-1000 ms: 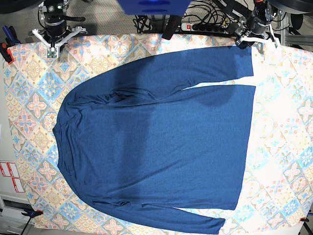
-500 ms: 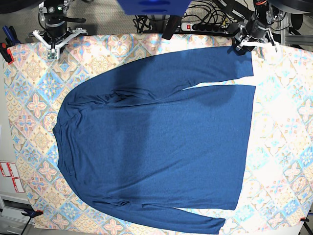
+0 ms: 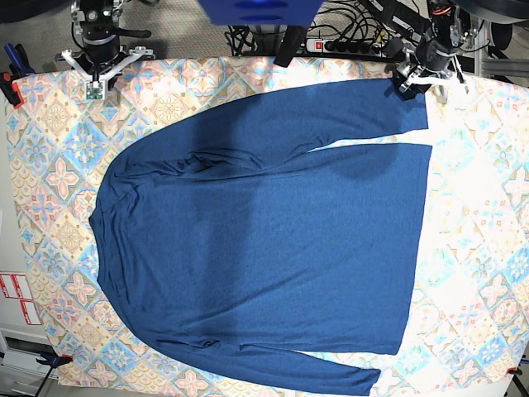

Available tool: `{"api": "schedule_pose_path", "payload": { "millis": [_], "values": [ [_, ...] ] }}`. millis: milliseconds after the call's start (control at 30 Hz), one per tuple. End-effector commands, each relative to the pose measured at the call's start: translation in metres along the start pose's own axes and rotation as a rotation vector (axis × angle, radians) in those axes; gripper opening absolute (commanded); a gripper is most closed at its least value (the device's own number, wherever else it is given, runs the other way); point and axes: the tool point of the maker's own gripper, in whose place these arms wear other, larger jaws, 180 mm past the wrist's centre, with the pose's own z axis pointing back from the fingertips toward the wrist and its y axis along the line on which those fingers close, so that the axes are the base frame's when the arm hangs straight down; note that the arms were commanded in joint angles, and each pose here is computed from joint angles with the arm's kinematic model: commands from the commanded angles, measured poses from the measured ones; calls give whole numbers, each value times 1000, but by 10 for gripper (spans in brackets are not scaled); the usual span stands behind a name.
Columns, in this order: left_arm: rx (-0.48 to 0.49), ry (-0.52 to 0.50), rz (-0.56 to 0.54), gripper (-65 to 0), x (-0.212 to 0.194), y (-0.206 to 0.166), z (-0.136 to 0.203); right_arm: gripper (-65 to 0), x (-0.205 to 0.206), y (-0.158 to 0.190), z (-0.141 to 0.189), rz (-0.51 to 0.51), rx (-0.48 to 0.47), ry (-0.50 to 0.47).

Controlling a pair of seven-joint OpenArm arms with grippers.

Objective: Fold the T-shirt properly

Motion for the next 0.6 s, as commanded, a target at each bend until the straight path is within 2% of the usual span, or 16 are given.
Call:
{"api": "schedule_pose_path", "payload": {
  "millis": [0,100,233,567],
  "values": [
    [-17,12,-6,-403,1,-5,3,-650,8,-4,3,4,-10,-29],
    [-3,74,1,-403,-10,2,7,-650,8,-4,3,4,-10,-29],
    [36,38,50,-402,-5,18,15,-650,6,-4,4,5,-9,-26],
    [53,29,53,-402,-2,25,19,-650,8,-4,3,4,-10,-29]
  ]
}}
